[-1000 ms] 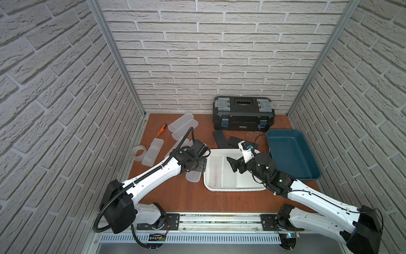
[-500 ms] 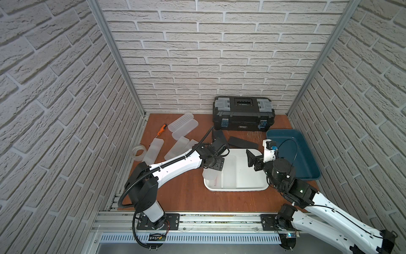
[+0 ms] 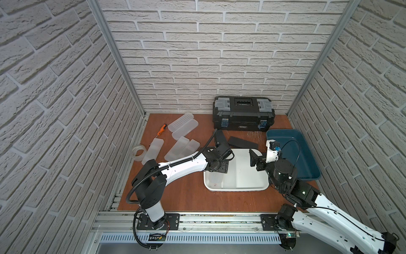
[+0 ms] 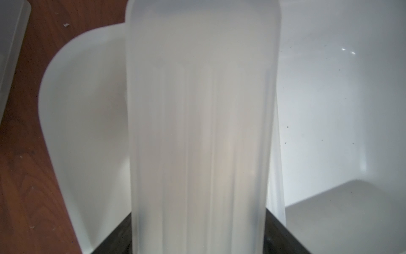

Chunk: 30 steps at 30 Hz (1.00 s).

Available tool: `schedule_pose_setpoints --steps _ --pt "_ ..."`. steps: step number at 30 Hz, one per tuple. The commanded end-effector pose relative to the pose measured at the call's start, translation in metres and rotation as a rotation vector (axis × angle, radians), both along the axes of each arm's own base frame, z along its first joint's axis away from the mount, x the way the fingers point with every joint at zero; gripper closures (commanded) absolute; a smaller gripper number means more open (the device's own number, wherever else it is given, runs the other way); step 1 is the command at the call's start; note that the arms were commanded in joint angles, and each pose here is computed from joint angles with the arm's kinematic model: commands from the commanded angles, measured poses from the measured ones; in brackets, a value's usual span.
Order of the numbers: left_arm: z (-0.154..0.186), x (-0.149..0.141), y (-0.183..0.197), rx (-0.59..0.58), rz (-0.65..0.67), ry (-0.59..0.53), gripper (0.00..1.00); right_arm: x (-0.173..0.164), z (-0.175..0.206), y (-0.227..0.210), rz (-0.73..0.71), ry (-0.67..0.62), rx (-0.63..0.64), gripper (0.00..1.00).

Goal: Place the pencil cases by color into the storage box
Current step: Place the pencil case at the storage box.

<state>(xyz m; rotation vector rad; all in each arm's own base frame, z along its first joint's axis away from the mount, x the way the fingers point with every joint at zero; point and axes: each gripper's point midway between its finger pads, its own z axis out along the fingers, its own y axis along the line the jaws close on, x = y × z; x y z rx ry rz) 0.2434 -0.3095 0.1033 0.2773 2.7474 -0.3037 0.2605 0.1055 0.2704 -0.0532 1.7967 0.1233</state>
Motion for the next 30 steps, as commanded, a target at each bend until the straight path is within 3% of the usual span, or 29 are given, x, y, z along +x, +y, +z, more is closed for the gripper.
schedule_pose_setpoints --steps 1,30 --pt "0.0 0.003 -0.001 -0.028 0.043 -0.016 0.46 0.001 0.002 0.0 -0.005 -0.001 0.025 0.05" --pt "-0.054 -0.016 0.018 0.109 0.089 0.084 0.44 0.005 -0.006 0.005 0.005 0.03 0.021 0.04"
